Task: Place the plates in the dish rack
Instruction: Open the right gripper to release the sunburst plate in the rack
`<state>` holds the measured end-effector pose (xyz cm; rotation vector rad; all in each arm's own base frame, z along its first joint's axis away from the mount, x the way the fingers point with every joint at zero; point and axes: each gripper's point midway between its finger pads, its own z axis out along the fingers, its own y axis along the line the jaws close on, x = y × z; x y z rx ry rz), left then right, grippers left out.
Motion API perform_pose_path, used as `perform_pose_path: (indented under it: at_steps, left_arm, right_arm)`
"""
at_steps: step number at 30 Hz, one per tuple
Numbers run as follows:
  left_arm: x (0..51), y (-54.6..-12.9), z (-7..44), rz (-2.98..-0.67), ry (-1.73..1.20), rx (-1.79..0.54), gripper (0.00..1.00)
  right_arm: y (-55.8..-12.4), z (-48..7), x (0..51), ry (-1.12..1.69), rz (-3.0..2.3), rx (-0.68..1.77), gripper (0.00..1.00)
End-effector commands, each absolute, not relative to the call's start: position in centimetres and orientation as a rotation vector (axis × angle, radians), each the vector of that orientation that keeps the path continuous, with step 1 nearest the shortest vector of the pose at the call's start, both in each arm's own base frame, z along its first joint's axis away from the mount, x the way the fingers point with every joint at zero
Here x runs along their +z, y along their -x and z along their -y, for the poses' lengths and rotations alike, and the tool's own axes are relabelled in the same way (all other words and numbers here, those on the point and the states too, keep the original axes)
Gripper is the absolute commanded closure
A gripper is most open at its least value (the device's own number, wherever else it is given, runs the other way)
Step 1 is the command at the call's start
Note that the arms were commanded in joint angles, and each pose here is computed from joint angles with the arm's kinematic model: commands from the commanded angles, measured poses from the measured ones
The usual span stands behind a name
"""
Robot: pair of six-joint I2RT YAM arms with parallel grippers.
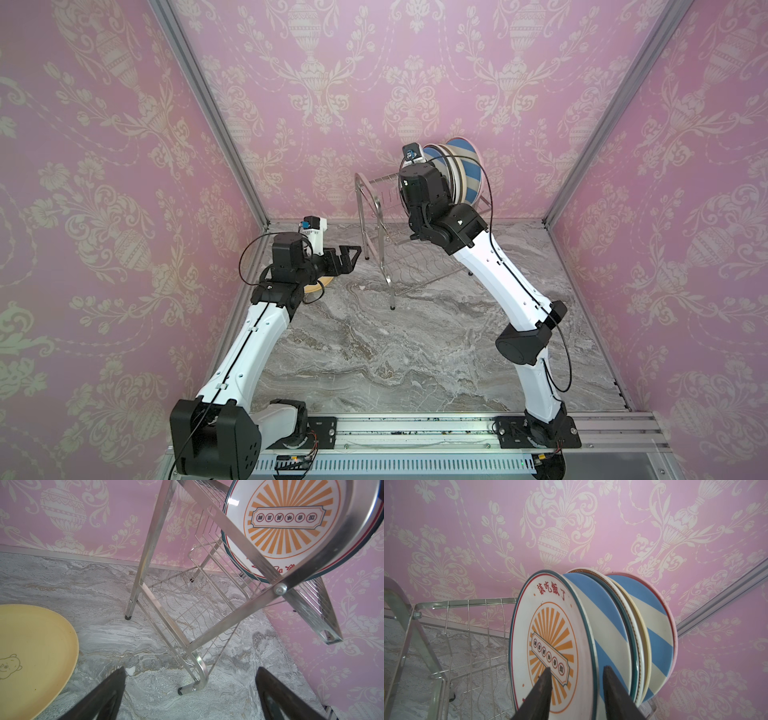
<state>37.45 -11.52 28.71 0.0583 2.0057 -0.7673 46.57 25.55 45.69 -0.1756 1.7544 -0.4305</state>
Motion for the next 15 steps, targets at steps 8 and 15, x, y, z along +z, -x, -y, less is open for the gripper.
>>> perform_pose_path:
  at_steps: [8, 15]
  left_arm:
    - [28.7, -37.3, 9.4, -2.030, 0.005, -0.663, 0.01]
    - [28.6, -38.1, 6.5, -2.067, 0.071, -0.544, 0.01]
  right_arm:
    - [-43.8, -23.7, 51.0, 0.137, -1.665, -0.435, 0.47]
    - [-41.8, -22.2, 52.6, 0.119, -1.662, -0.387, 0.34]
